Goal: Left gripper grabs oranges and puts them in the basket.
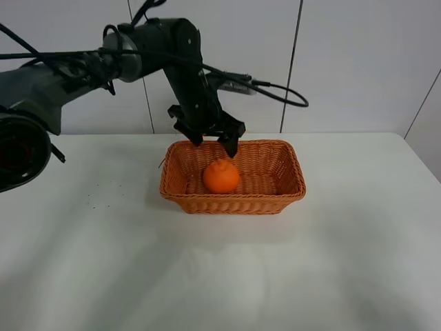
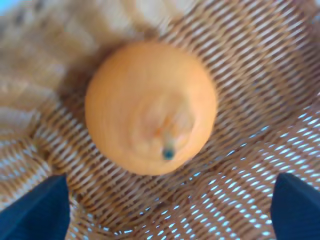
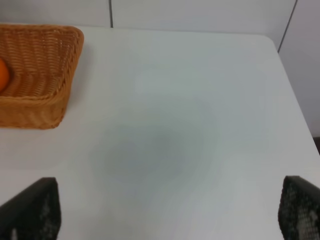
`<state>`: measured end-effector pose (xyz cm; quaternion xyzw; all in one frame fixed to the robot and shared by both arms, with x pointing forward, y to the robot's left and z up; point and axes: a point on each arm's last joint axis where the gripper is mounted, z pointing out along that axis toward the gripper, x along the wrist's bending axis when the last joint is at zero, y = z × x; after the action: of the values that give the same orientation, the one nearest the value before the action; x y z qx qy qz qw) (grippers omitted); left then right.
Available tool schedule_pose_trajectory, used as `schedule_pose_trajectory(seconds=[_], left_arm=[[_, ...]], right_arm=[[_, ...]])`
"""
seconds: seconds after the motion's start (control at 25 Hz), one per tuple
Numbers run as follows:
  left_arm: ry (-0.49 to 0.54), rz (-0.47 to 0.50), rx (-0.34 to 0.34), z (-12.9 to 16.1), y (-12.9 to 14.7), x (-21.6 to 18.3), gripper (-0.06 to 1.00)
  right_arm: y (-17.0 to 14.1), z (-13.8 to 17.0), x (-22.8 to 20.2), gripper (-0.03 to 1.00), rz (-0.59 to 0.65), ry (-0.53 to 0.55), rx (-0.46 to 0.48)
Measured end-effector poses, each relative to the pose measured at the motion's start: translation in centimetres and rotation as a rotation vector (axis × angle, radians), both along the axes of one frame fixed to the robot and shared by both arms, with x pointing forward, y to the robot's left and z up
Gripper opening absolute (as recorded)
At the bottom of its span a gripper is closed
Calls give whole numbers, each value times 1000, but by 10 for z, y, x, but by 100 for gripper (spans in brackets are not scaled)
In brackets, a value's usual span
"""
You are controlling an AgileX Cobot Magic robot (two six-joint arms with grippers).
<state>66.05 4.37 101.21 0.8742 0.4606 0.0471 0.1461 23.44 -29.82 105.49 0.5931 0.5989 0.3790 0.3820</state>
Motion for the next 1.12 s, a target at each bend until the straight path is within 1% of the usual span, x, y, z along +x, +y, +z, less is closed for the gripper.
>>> schedule_pose_trajectory(seconds=[0.12, 0.2, 0.28, 0.44, 0.6, 0.8, 0.88, 1.0, 1.12], left_arm=[[-42, -1, -8, 18, 6, 0, 92], [-45, 13, -5, 22, 14, 3, 92], [-39, 44, 2, 22, 29, 10, 92], [-38, 134, 17, 21, 73, 30, 92], [-45, 243, 20, 21, 129, 50, 92], [-50, 379, 29, 22, 195, 63, 92], [-50, 422, 33, 21, 217, 65, 92], [-38, 460, 39, 15, 235, 66, 92], [-8, 481, 47, 5, 245, 64, 92]], right_arm=[[0, 0, 0, 69, 0, 0, 0], [0, 0, 0, 69, 0, 0, 0], [0, 0, 0, 69, 0, 0, 0], [0, 0, 0, 69, 0, 0, 0], [0, 0, 0, 69, 0, 0, 0], [0, 0, 0, 69, 0, 0, 0], [0, 0, 0, 69, 0, 0, 0], [0, 0, 0, 69, 0, 0, 0], [0, 0, 0, 69, 0, 0, 0]])
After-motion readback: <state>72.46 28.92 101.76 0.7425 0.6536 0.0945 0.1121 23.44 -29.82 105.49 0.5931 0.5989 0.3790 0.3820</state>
